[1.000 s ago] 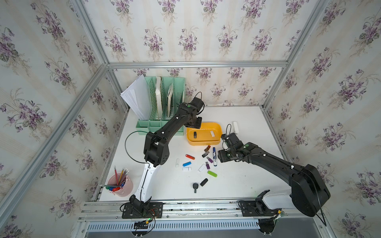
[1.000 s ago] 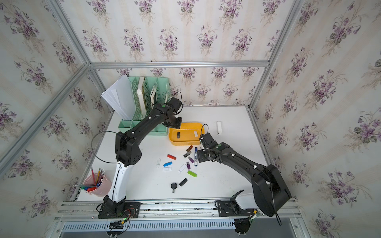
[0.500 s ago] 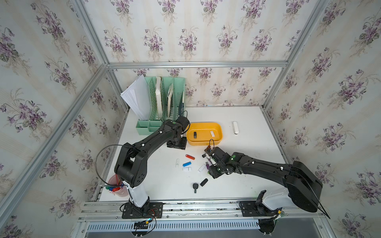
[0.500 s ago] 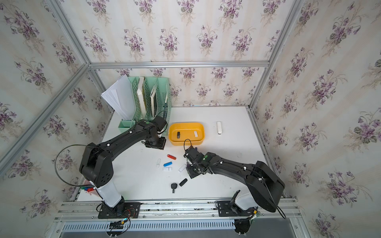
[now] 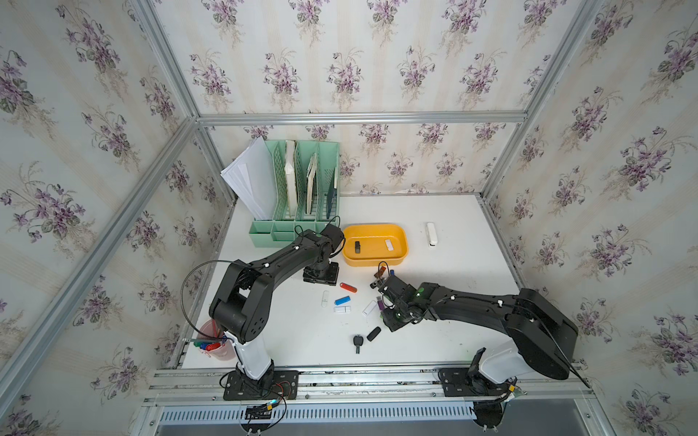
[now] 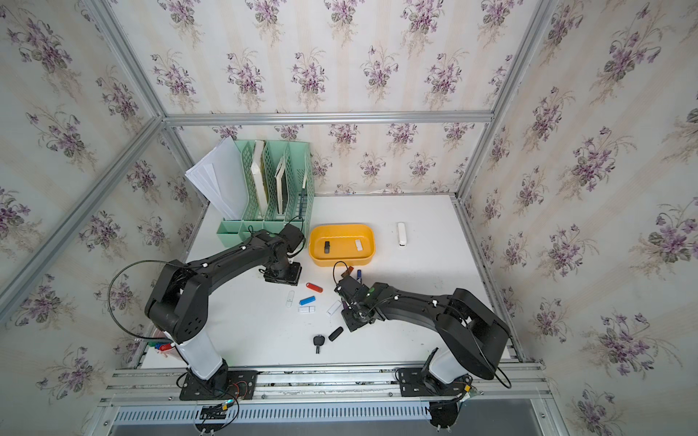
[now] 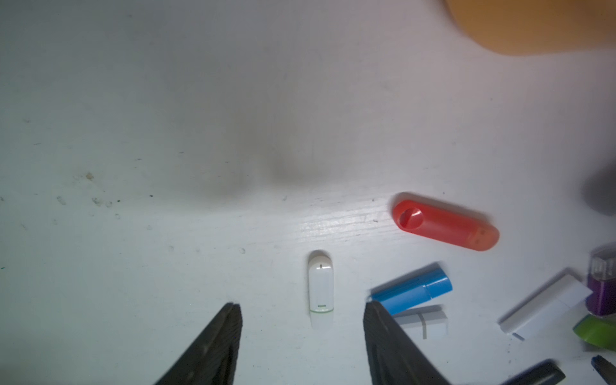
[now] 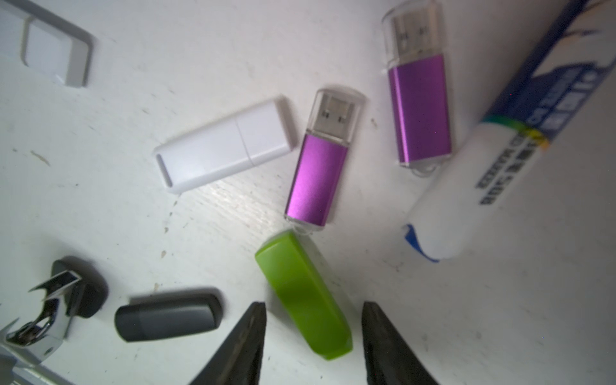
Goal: Put the usb flash drive into the storage box
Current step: Pick up the USB flash from the center of the board, then place the USB flash in the storage box.
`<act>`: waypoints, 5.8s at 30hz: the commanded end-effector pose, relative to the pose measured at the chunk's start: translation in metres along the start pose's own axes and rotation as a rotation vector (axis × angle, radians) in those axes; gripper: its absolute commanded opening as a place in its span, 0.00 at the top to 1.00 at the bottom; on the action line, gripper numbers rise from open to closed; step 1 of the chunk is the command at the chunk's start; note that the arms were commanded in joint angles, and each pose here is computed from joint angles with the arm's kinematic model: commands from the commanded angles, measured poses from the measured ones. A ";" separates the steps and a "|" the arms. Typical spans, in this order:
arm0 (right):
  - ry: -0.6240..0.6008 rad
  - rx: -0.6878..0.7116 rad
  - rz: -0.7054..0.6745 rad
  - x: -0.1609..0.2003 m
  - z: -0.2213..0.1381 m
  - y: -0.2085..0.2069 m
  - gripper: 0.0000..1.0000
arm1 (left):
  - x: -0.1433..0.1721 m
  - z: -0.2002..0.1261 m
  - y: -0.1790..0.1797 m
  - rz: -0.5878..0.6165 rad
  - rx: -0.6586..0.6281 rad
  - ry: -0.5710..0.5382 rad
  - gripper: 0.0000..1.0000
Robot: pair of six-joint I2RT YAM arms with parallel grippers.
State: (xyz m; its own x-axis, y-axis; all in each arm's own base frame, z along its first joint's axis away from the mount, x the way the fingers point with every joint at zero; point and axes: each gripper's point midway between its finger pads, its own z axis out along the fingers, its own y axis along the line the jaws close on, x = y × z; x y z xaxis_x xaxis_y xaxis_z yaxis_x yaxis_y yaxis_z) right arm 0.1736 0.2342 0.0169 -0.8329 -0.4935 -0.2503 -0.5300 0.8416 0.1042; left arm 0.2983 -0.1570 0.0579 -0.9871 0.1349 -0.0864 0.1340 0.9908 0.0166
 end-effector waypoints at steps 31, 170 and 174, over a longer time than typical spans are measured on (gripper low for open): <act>0.032 0.039 -0.010 0.006 0.004 0.005 0.75 | 0.034 0.034 -0.002 -0.003 0.005 0.137 0.35; -0.087 0.170 0.259 -0.139 -0.026 -0.153 0.15 | -0.075 -0.053 -0.056 0.053 0.133 -0.055 0.78; -0.134 0.152 0.276 -0.139 -0.037 -0.148 0.15 | -0.081 -0.053 -0.061 0.055 0.147 -0.060 0.78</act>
State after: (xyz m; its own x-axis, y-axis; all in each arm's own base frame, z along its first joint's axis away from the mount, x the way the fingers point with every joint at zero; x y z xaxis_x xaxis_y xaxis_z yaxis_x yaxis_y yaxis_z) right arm 0.3636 0.1656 0.0630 -0.9109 -0.2473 -0.3303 -0.2638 0.9646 0.0051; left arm 0.3614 -0.2218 0.1144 -0.9734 0.1838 -0.1366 0.1982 0.9750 -0.1004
